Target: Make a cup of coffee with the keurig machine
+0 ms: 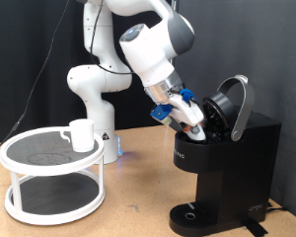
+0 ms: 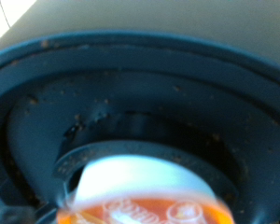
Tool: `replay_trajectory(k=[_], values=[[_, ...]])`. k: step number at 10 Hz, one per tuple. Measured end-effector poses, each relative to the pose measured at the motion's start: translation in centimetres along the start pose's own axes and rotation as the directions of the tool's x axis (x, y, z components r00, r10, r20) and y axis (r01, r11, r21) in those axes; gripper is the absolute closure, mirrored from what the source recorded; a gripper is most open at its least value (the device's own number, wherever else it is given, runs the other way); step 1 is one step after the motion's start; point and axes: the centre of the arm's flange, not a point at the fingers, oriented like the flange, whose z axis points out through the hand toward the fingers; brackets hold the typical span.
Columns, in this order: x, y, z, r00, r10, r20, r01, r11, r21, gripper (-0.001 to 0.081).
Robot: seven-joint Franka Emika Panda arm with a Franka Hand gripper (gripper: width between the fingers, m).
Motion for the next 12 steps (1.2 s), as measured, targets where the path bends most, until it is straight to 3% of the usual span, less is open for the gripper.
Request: replay_trajectory(k=[1,2,3,6,7,9,12], values=[[0.1,-0.1,0.2,1.0,0.003,-0.001,-0.003,1.0,-0.004,0.0213],[0.1,-0.1,0.3,1.0,0.001,0.002,-0.001,1.0,-0.011,0.0213],[0.1,0.0,0.3,1.0,-0.004,0.01,0.005,1.0,-0.024,0.0102],[0.2,0.5,-2.3,0.997,-0.035,0.063,0.042,0.992,-0.115,0.0072],[0.3,0.8,-3.5,0.996,-0.041,0.079,0.051,0.991,-0.12,0.0072],[0.4,0.7,-3.4,0.997,-0.033,0.076,0.042,0.992,-0.123,0.0072],[0.1,0.7,-5.8,0.987,0.009,0.159,0.014,0.99,-0.142,0.0072]])
